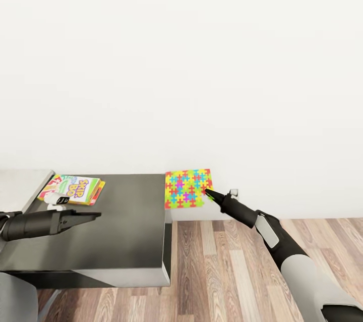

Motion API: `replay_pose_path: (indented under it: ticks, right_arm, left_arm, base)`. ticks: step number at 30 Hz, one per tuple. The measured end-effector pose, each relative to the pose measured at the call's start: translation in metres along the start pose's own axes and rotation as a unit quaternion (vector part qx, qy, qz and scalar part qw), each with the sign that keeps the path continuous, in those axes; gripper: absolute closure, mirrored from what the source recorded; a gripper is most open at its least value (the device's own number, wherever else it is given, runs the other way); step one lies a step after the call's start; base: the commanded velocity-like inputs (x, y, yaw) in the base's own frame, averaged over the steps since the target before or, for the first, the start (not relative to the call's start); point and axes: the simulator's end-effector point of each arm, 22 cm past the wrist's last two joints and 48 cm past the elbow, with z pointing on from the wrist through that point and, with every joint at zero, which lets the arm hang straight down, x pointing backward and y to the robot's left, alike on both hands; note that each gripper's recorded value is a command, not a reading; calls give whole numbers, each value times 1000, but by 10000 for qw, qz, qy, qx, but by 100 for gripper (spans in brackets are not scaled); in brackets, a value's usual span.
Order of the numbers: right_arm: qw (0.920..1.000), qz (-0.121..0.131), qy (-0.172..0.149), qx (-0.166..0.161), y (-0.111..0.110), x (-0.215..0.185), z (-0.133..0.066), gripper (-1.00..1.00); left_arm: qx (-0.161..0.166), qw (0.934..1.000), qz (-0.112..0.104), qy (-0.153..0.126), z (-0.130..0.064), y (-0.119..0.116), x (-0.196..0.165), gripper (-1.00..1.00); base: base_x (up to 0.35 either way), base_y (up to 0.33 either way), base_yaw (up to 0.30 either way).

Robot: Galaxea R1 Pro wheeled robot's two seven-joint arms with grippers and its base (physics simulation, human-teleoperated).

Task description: Put all the toys in the child's room - the three board games (two on the bed and one on the table), the two jigsaw puzzles on the table, and the tennis ball on the table - inside the toy box on the table in the child's room.

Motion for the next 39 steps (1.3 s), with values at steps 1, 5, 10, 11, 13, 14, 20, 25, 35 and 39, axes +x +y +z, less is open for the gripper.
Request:
replay_pose_path:
  ticks: [1,5,10,11,13,14,20,25,35,39]
  right_arm:
    - [10000,-59,-35,-6,2,-2,0,100]
    - [9998,-170,-96,-10,8,-4,-2,100]
    - [9997,-203,-119,-14,14,-3,-5,100]
    - [9997,-209,-121,-22,16,-3,-6,100]
    - [9997,-222,-123,-57,20,-3,-7,100]
    - [9996,-229,-123,-82,23,-3,-7,100]
    - [9994,-276,-124,-151,35,-3,-7,100]
    - [9992,-321,-133,-183,44,-3,-7,100]
    - [9988,-388,-152,-252,58,-6,-10,100]
    - [9984,-419,-155,-336,65,-6,-10,100]
  left_arm:
    - [4,10000,5,4,0,-2,0,-100]
    - [5,10000,35,-1,-2,-8,-1,-100]
    - [13,10000,72,-10,-4,-15,-3,-100]
    - [13,10000,80,-10,-4,-17,-3,-100]
    - [13,10000,97,-9,-5,-19,-3,-100]
    - [11,9999,106,-11,-5,-21,-4,-100]
    - [20,9999,156,-38,-8,-30,-6,-100]
    - [17,9998,198,-60,-12,-37,-8,-100]
    - [31,9996,263,-67,-14,-48,-9,-100]
    - [34,9995,298,-78,-15,-51,-10,-100]
  base:
    - [0,0,0]
    - [0,0,0]
    - [0,0,0]
    - [0,0,0]
    - [0,0,0]
    - [0,0,0]
    - [0,0,0]
    - [0,0,0]
    - [0,0,0]
    - [0,0,0]
